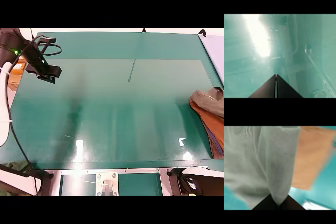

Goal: Fold the shirts.

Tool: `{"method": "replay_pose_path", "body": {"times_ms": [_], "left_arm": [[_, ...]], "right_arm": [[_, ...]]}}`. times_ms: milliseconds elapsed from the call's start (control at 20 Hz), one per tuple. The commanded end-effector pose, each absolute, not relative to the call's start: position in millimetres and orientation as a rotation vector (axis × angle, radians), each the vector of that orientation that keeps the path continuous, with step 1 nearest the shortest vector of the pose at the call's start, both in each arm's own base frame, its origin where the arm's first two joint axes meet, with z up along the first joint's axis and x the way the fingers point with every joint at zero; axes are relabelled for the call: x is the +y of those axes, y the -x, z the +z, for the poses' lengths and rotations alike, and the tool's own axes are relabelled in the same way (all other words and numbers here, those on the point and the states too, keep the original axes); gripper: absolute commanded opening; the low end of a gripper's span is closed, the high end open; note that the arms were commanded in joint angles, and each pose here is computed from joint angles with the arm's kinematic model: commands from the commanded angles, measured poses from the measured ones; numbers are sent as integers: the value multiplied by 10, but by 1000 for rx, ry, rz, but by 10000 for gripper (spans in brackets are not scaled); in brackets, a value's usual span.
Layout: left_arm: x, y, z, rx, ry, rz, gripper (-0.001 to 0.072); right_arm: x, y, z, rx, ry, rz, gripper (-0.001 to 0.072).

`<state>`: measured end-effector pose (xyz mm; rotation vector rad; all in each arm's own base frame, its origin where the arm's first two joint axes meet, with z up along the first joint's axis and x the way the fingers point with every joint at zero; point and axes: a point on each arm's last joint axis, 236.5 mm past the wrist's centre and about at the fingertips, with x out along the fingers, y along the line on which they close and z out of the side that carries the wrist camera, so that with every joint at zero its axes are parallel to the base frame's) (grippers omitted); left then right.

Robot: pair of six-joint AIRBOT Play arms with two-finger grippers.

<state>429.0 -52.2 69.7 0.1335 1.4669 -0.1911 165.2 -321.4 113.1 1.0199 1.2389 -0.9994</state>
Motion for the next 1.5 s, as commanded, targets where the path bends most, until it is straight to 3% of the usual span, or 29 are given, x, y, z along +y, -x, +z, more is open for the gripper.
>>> {"method": "replay_pose_path", "body": {"times_ms": [0,100,150,200,250,350,400,450,500,650,800,900,1200,1450], "left_arm": [[-531,-4292,698,1465,-133,-197,27],[-535,-4307,700,1459,-132,-197,27],[-535,-4315,700,1455,-132,-197,27],[-535,-4315,700,1455,-132,-197,27],[-542,-4317,701,1454,-130,-200,27],[-553,-4338,704,1445,-127,-203,27],[-553,-4335,704,1446,-128,-203,27],[-575,-4327,705,1447,-127,-209,26],[-627,-4315,709,1448,-124,-224,26],[-836,-4154,795,1453,-120,-271,26],[-971,-3754,908,1430,-129,-292,25],[-1038,-3399,895,1410,-95,-289,26],[-1032,-2341,525,1415,10,-251,26],[-1005,-2204,465,1424,37,-234,27]], "right_arm": [[-3122,-1164,820,1403,-1044,-1167,18],[-3029,-1134,520,1466,-1064,-1143,31],[-2958,-1097,378,1504,-1079,-1132,200],[-2883,-1054,253,1542,-1096,-1122,507],[-2845,-1027,185,1567,-1110,-1116,572],[-2846,-1137,179,1545,-1134,-1091,541],[-2822,-1367,216,1495,-1147,-1018,406],[-2780,-1762,289,1412,-1140,-888,111],[-2700,-2183,397,1331,-1115,-750,28],[-2210,-3265,816,1161,-932,-420,18],[-1453,-3765,1110,1103,-704,-214,17],[-770,-3721,1040,1151,-592,-77,17],[680,-2858,57,1302,-424,166,18],[1157,-2558,-169,1357,-347,290,18]]}}
